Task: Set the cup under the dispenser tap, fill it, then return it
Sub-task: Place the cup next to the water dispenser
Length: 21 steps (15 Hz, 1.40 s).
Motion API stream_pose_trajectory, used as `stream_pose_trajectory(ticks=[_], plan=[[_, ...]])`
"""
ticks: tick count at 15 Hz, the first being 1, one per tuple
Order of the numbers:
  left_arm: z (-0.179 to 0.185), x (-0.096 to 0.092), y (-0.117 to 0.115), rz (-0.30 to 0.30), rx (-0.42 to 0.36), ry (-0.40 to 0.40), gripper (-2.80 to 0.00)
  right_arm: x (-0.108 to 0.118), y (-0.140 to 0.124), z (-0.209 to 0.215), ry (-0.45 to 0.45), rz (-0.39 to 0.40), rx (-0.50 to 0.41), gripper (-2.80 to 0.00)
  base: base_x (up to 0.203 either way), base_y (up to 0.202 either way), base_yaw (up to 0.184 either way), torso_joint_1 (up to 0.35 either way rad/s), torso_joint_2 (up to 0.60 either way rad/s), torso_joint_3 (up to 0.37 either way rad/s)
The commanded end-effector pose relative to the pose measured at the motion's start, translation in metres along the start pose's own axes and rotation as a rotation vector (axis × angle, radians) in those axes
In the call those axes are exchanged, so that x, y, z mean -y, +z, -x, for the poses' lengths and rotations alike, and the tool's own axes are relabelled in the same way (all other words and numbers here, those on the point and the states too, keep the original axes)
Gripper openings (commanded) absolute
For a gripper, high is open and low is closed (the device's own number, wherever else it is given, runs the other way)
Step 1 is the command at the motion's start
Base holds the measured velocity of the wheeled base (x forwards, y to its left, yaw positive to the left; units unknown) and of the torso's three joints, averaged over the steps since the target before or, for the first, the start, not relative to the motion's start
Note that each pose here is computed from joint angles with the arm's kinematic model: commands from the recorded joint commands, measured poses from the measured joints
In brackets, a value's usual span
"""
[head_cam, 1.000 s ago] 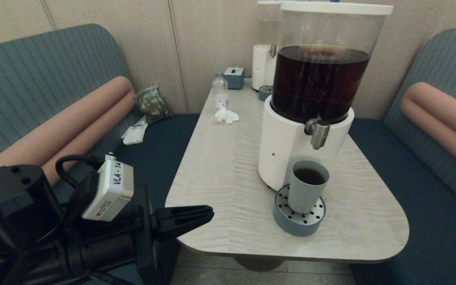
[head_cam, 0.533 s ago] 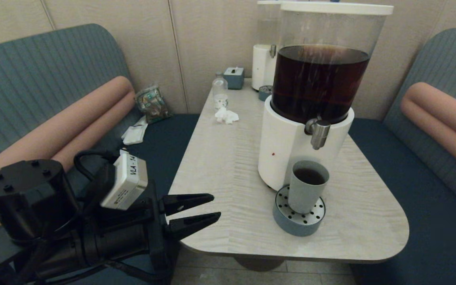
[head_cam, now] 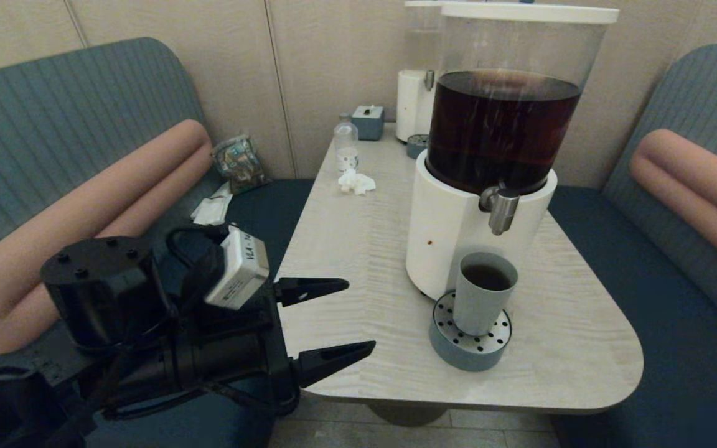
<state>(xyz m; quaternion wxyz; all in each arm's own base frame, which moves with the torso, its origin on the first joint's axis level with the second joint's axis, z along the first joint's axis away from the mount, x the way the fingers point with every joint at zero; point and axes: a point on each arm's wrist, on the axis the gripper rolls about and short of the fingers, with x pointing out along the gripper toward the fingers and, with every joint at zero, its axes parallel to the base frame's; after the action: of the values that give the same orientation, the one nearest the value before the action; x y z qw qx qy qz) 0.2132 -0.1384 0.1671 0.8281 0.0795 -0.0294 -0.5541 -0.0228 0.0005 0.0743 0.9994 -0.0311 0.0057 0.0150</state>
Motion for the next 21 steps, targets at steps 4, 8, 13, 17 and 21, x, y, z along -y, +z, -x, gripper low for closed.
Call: stream_pose_trajectory(ticks=[4,8,13,17,21], plan=[[-0.037,-0.020,-0.028,0.036,-0.033,-0.056,0.00,0.000,0.000,0.000,0.001,0.001,0.002,-2.80,0.000,0.000,0.000,0.000,0.00,0.000],[-0.063,-0.036,-0.036,0.022,-0.012,-0.068,0.00,0.000,0.000,0.000,0.001,0.001,0.002,-2.80,0.000,0.000,0.000,0.000,0.00,0.000],[-0.094,-0.037,-0.047,0.024,0.000,-0.123,0.00,0.000,0.000,0.000,0.001,0.001,0.002,-2.80,0.000,0.000,0.000,0.000,0.00,0.000],[-0.114,-0.035,-0.048,0.026,0.024,-0.150,0.00,0.000,0.000,0.000,0.000,0.001,0.002,-2.80,0.000,0.000,0.000,0.000,0.00,0.000],[-0.132,-0.035,-0.048,0.028,0.047,-0.164,0.00,0.000,0.000,0.000,0.000,0.001,0.002,-2.80,0.000,0.000,0.000,0.000,0.00,0.000]])
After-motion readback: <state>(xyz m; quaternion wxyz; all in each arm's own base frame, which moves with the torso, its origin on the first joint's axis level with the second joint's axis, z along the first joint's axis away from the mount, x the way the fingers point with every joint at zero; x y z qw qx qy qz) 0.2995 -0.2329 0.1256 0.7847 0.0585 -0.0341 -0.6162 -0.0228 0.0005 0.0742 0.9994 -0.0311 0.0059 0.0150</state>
